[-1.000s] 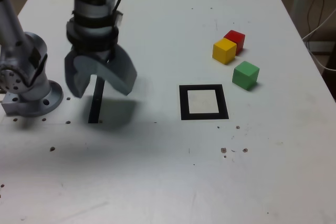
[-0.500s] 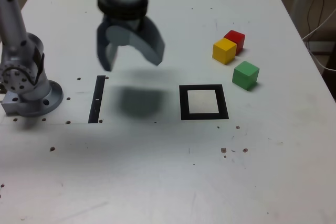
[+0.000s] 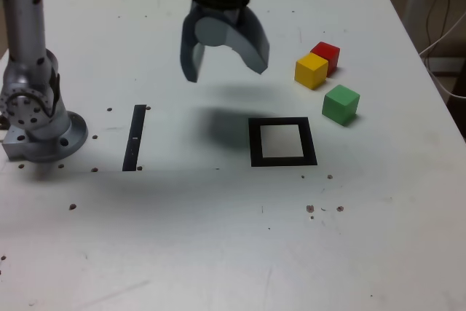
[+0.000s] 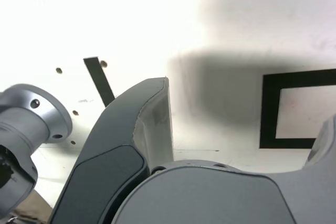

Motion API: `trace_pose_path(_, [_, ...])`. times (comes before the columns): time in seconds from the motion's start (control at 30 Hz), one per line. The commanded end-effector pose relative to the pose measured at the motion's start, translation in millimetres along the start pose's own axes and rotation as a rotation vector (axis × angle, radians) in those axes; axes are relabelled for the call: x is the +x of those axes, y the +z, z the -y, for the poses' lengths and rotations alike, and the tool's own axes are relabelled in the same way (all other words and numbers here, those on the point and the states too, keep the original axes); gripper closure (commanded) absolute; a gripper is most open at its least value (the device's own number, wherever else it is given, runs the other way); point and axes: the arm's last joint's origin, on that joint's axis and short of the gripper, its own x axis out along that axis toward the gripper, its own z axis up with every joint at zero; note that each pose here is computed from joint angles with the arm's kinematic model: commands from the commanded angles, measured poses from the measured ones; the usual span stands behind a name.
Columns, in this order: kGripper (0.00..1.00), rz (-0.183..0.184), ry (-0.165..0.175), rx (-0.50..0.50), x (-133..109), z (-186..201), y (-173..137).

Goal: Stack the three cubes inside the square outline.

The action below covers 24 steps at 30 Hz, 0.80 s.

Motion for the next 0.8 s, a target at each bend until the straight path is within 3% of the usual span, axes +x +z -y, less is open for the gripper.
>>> trace_pose_path(0.0, [0.01,0.002,0.001,0.001,-1,-9,8])
trace_pose_path(0.77, [0.01,0.012,0.009,0.059,-10,-98,93])
